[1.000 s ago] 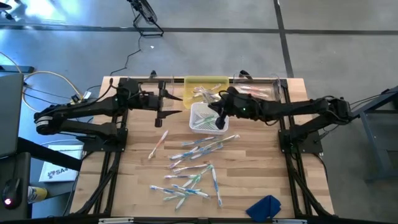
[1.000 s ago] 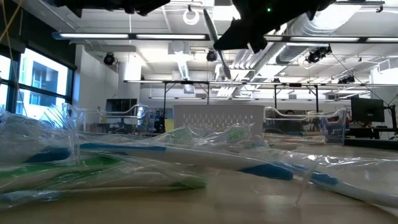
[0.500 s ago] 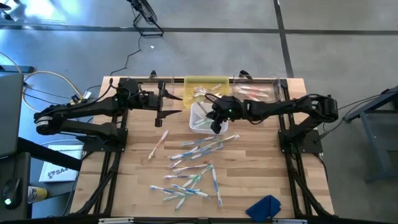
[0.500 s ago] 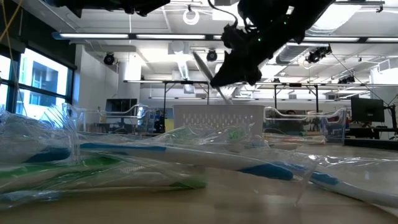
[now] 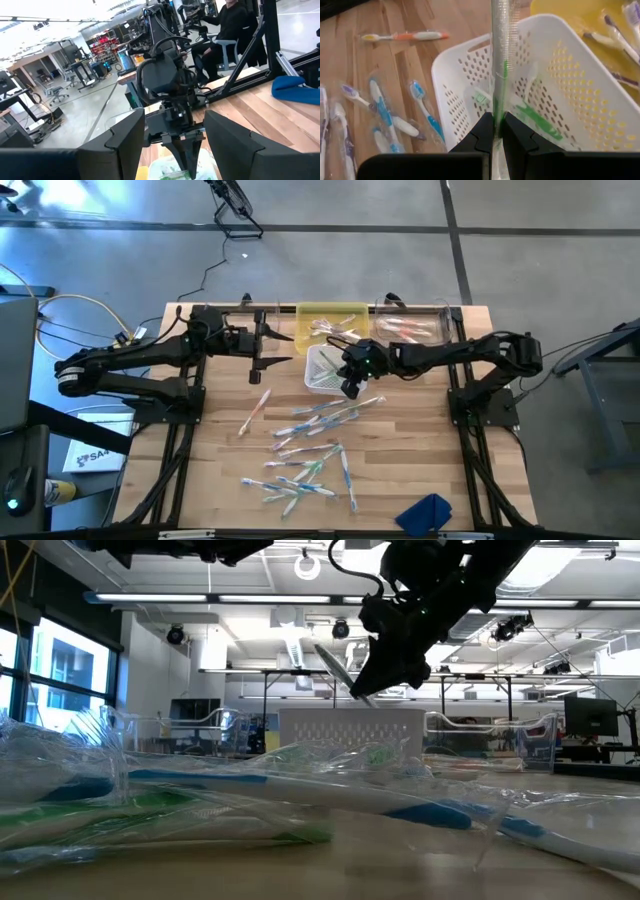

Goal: Pick & Place Toothbrushes
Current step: Put the green toothbrush into the white bin

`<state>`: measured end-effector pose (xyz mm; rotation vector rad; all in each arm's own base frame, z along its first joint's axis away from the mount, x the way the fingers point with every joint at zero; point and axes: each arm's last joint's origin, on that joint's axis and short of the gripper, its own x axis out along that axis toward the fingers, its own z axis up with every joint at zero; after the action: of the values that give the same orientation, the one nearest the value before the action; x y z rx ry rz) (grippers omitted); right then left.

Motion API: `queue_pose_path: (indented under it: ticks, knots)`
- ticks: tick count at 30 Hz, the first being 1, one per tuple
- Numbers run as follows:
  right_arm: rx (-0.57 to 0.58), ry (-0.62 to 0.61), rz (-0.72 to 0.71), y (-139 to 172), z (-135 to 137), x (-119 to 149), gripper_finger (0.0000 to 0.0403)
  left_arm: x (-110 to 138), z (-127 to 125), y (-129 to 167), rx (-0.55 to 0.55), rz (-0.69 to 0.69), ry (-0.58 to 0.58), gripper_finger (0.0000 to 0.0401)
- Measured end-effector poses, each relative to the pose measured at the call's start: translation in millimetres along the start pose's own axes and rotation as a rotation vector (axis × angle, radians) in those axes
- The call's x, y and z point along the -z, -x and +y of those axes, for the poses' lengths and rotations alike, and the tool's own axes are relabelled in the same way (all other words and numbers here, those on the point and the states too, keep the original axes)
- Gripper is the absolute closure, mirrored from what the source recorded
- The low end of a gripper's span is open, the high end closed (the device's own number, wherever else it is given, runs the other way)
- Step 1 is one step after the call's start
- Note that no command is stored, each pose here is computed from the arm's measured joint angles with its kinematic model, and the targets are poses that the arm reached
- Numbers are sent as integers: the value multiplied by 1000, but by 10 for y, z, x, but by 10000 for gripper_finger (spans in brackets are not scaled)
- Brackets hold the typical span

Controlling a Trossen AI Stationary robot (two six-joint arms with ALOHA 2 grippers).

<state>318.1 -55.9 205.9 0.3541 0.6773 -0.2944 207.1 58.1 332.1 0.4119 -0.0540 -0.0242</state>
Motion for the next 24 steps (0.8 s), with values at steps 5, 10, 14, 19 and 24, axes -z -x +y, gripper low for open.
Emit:
queue_pose_path:
  ticks: [5, 10, 14, 19, 24]
  knots:
    - [1, -4, 2, 0, -2, 2, 388, -1, 1, 0, -1, 0, 0, 201]
    - [7, -3, 23, 0, -8, 22, 388, -1, 0, 0, 0, 0, 0, 201]
    - [12, -3, 40, 1, -13, 38, 383, -1, 1, 0, 0, 0, 0, 201]
    - [11, 2, 31, 0, -11, 29, 335, -2, 1, 0, -1, 0, 4, 201]
    - [14, 16, 21, 0, -10, 21, 301, -2, 0, 0, 0, 0, 8, 201]
